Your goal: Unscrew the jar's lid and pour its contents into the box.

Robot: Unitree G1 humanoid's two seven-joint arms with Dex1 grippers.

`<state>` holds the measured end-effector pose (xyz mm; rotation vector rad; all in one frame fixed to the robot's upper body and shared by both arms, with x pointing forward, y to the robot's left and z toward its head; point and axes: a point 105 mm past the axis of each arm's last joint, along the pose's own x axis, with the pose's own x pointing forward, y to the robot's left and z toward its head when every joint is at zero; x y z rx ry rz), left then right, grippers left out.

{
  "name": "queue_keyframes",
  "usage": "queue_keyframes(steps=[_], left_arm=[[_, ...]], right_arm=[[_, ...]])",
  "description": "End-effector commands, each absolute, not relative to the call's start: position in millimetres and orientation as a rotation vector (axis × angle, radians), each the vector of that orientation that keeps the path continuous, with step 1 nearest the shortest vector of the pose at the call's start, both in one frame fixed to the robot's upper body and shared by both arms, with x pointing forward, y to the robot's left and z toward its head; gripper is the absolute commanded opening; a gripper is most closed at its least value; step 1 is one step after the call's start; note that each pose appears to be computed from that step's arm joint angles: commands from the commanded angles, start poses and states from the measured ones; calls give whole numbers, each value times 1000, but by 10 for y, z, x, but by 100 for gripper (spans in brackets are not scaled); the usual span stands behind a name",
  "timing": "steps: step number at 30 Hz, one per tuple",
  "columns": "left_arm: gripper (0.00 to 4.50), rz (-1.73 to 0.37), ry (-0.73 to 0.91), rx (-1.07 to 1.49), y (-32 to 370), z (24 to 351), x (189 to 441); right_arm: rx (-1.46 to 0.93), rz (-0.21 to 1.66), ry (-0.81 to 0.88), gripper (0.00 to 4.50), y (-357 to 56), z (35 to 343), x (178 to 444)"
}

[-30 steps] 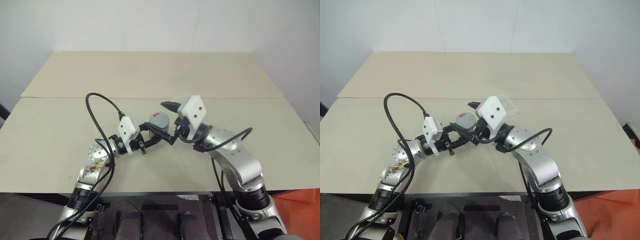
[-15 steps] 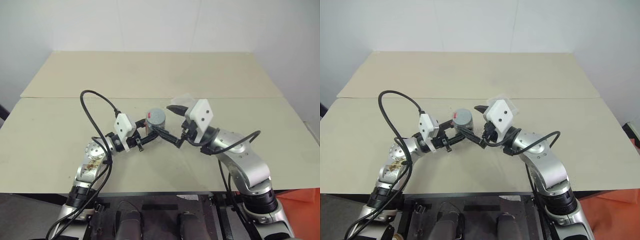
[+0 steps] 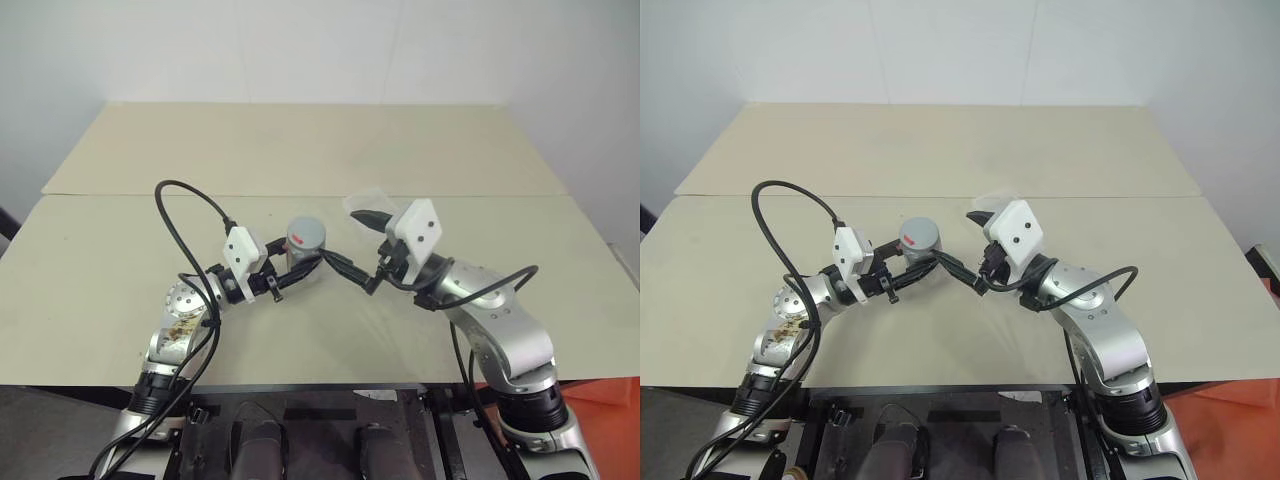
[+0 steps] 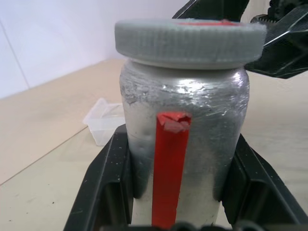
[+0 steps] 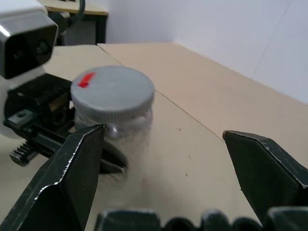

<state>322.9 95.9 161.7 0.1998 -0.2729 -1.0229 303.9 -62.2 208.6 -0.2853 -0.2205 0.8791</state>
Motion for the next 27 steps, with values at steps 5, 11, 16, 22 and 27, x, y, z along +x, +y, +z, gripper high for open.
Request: queue_keyframes(steps=[5,11,16,22,27], left_arm=[[193,-1044,-338,210,926,1739,3189],[193,-1043,-339,210,914,1720,3161],[193,-1048,-345,201,874,1720,3111],[193,-1061,-343,191,816,1696,3078],[193,-1059,-343,192,821,1695,3090]], right_arm=[[-308,891,-255,447,-715,2177,2948],[-287,1079,-276,447,-589,2232,2707],[-253,1071,-313,447,-396,2342,2797],[-243,1074,-326,447,-238,2386,2889],[-244,1095,-320,447,-202,2368,2880]])
